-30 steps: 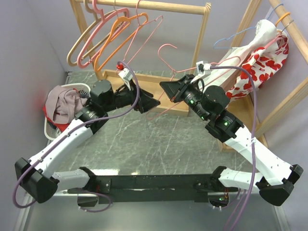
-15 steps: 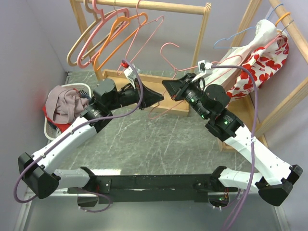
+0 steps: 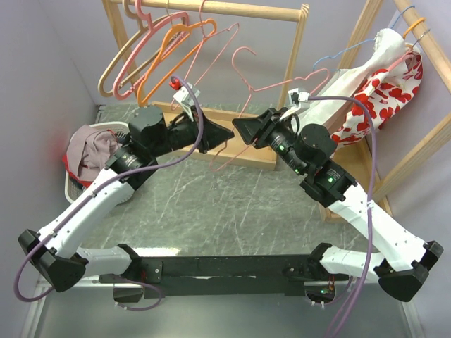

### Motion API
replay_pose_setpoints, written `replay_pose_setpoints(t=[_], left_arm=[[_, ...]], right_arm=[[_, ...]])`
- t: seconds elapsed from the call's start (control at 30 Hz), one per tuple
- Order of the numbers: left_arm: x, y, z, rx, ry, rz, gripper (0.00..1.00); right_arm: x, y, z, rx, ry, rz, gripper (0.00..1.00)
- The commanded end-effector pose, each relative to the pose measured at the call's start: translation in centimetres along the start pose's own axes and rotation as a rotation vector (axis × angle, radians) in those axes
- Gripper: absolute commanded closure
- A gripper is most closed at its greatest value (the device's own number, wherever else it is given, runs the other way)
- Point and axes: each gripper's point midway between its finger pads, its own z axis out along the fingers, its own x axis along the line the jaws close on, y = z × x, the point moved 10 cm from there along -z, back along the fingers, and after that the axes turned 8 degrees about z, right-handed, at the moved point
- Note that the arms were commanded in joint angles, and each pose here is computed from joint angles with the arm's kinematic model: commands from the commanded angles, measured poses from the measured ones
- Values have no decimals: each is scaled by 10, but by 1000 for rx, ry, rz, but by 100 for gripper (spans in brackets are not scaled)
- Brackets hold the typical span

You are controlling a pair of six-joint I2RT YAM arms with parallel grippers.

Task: Remove the tank top from the hanger
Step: Place the hanger at the clothesline.

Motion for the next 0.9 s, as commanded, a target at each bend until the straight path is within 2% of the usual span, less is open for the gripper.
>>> replay_pose_setpoints(t=[0.0,0.33,0.6,0.73,0.87], left_arm=[[-6,7,-7,-2,11,5,99],[-22,26,-40,46,113,11,99],[-20,34,-72,79,396,-21,99],[-15,36,-72,96,472,-23,99],[-1,31,-55,133,514,-15,99]], right_arm=[[9,9,-5,-39,61,0,38],[7,18,-18,-93,20,-20,28],[3,29,-34,-197,-37,-19,27],[2,37,-42,-240,-67,-35,26],[1,43,-50,-285,-94,-45,25]])
